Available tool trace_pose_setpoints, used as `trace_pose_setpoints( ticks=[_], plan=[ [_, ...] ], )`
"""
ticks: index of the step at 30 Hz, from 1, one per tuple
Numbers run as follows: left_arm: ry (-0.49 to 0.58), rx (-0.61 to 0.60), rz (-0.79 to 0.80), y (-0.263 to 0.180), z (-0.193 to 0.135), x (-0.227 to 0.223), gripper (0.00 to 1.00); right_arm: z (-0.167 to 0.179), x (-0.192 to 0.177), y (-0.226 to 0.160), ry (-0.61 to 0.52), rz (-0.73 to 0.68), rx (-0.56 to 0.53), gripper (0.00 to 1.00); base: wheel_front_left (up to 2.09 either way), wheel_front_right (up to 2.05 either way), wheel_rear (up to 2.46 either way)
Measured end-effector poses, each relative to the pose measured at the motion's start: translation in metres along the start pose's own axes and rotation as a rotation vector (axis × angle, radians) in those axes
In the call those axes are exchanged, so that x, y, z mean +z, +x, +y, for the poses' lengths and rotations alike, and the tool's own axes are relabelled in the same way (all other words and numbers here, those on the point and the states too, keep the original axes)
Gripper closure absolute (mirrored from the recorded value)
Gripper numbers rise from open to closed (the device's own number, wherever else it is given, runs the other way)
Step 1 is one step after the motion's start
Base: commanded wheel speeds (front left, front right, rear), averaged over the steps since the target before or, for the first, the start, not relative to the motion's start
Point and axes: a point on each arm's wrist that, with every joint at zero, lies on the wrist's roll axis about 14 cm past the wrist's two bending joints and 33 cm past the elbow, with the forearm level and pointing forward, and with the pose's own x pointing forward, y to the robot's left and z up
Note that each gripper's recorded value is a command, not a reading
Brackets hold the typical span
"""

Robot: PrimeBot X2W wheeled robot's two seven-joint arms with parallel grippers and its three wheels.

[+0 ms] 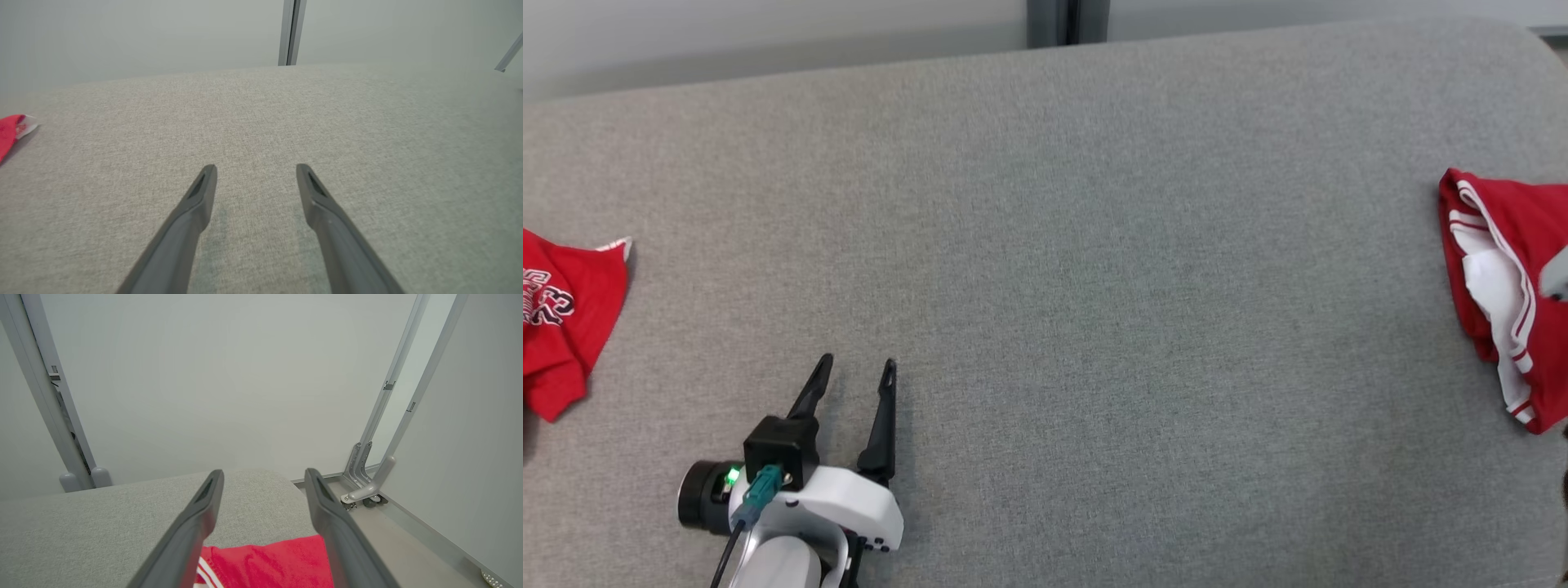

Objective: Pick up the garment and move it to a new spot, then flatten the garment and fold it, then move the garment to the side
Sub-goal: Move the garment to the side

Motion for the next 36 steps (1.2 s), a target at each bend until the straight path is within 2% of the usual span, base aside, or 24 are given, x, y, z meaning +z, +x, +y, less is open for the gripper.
trace_pose_setpoints(
  ticks=[4,15,24,36],
  plan=[
    [-0.013,0.019,-0.011,-0.011,0.001,0.005,0.00,0.025,0.003,-0.018,0.024,-0.022,0.070,0.00,0.00,0.00,0.00],
    [-0.025,0.102,-0.042,-0.048,0.014,0.013,0.00,0.080,-0.026,-0.082,0.119,0.032,0.238,0.00,0.00,0.00,0.00],
    [-0.042,0.190,-0.066,-0.074,0.034,0.017,0.00,0.120,-0.036,-0.121,0.124,0.048,0.381,0.00,0.00,0.00,0.00],
    [-0.056,0.267,-0.120,-0.101,0.050,0.027,0.00,0.134,-0.017,-0.158,0.195,-0.022,0.456,0.00,0.00,0.00,0.00]
  ],
)
